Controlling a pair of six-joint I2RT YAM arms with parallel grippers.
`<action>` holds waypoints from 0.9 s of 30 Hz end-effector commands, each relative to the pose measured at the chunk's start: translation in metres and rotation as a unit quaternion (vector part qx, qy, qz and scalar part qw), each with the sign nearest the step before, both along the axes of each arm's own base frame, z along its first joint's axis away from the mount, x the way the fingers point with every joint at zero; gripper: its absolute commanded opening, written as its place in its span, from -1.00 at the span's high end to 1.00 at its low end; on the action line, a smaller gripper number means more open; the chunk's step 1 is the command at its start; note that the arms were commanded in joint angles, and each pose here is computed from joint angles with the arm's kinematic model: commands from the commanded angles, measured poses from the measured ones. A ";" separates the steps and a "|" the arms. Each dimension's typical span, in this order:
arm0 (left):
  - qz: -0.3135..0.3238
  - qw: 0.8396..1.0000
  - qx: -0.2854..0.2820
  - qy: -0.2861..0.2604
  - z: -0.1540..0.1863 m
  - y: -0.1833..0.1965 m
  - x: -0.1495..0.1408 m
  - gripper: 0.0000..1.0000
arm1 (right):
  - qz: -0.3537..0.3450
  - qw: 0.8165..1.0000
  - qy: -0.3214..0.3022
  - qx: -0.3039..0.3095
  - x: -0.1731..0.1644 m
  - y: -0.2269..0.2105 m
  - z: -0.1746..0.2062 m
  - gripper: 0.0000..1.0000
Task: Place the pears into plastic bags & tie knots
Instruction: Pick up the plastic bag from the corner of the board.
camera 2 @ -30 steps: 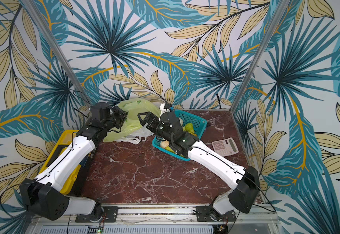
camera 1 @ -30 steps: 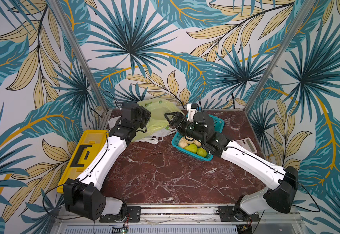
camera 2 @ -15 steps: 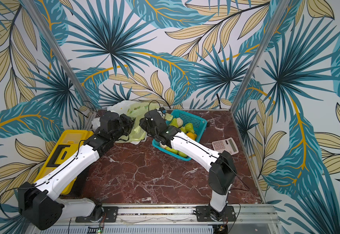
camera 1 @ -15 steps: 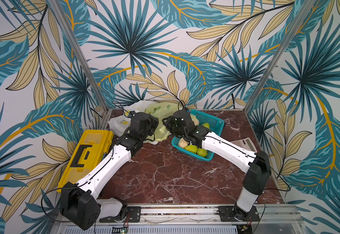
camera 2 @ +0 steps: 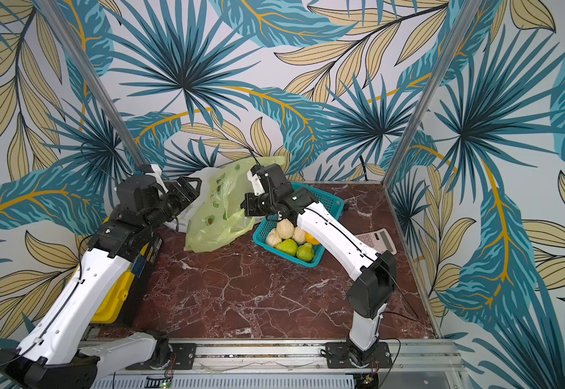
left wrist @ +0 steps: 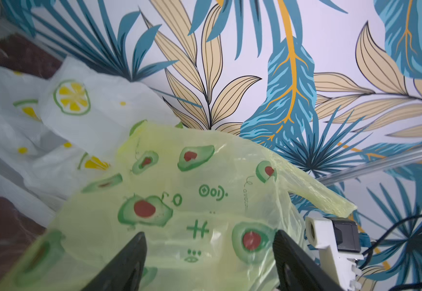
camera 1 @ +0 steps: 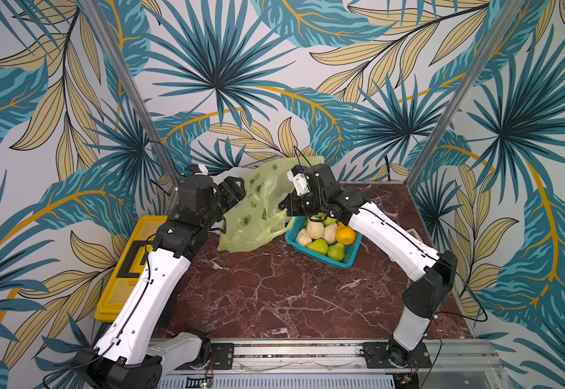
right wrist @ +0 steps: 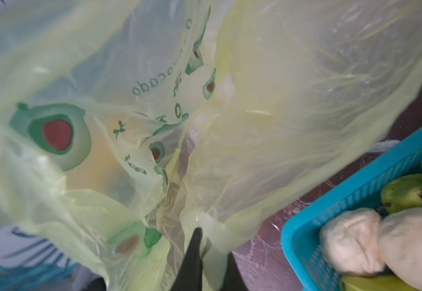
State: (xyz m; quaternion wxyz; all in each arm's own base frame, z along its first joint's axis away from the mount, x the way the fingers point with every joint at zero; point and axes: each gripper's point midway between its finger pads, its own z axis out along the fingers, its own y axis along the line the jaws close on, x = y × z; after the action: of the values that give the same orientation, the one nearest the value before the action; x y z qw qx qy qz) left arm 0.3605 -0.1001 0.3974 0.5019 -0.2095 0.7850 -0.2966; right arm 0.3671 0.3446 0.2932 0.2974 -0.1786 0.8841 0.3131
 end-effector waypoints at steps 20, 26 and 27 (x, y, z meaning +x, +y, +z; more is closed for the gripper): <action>-0.398 0.898 0.186 -0.025 -0.030 -0.137 0.010 -1.00 | 0.165 0.972 -0.003 -0.169 -0.075 -0.077 -0.014 0.74; -0.386 0.890 0.242 -0.025 -0.047 -0.143 0.032 -0.99 | 0.174 0.973 -0.008 -0.150 -0.074 -0.073 -0.008 0.74; -0.388 0.884 0.259 -0.032 -0.048 -0.147 0.034 -0.99 | 0.172 0.973 -0.009 -0.152 -0.072 -0.074 -0.007 0.74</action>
State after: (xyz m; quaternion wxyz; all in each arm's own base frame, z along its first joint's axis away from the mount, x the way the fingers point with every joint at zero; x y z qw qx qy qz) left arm 0.3875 -0.2411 0.3481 0.3875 0.2244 0.8440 -0.2952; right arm 0.3011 0.2714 0.2769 0.2146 -0.3632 0.8814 0.2125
